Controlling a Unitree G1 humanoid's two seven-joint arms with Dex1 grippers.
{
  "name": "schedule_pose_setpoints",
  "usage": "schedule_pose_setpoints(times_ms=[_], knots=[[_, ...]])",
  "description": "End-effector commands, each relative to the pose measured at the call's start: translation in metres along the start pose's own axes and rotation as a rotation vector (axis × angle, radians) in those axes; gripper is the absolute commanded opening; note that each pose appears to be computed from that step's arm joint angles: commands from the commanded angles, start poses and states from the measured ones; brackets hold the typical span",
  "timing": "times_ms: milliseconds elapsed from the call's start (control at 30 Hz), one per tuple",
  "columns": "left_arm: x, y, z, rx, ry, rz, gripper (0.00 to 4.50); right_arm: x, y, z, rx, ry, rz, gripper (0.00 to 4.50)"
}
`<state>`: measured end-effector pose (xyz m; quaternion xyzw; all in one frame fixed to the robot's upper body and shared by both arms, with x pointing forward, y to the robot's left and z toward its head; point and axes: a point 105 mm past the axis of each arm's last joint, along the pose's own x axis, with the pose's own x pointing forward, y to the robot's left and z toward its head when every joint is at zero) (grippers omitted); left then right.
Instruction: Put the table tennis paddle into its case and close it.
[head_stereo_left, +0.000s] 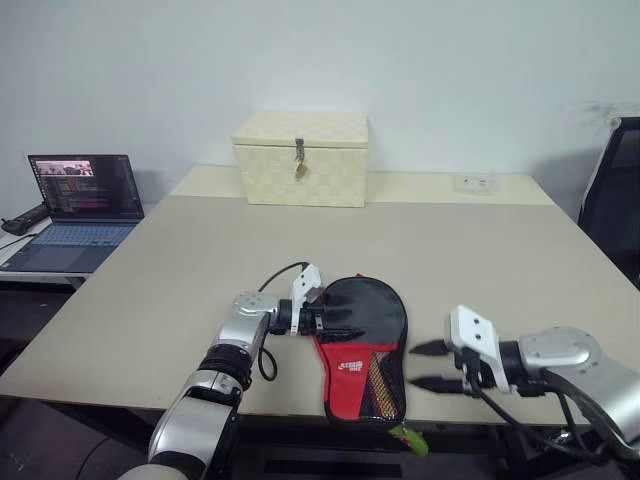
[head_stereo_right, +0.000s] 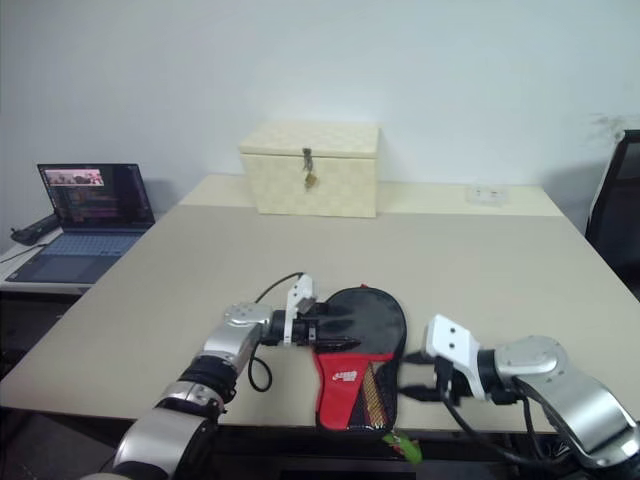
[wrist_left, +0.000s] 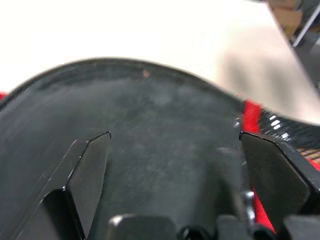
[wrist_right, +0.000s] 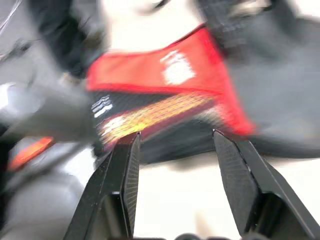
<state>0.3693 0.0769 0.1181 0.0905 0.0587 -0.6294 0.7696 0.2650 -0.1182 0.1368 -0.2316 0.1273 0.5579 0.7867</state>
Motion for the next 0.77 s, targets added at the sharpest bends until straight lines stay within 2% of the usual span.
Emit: schedule_pose_setpoints(times_ms=[33,133,233,300,400,500,633,767], knots=[[-0.030,-0.008,0.047,0.106,-0.097,0.017,4.50,0.002,-0.035,-0.005,-0.032,-0.054,-0.101,2.41],[-0.058,-0.021,0.060,0.109,-0.121,0.096,4.50,0.006,-0.066,-0.005,-0.012,-0.119,-0.191,2.41],[-0.081,-0.036,0.062,0.086,-0.122,0.191,4.50,0.006,-0.094,-0.006,0.000,-0.155,-0.276,2.41],[-0.084,-0.041,0.061,0.067,-0.122,0.240,4.50,-0.001,-0.112,-0.016,-0.001,-0.140,-0.325,2.41],[-0.113,-0.046,0.051,0.046,-0.091,0.337,4.50,-0.004,-0.129,-0.026,-0.002,-0.105,-0.369,2.41],[-0.111,-0.041,0.051,0.037,-0.091,0.376,4.50,-0.019,-0.144,-0.031,-0.008,-0.086,-0.403,2.41],[-0.118,-0.032,0.041,0.018,-0.065,0.423,4.50,-0.029,-0.152,-0.023,-0.012,-0.111,-0.428,2.41],[-0.129,-0.027,0.036,-0.004,-0.062,0.479,4.50,-0.029,-0.144,-0.022,-0.025,-0.098,-0.407,2.41]])
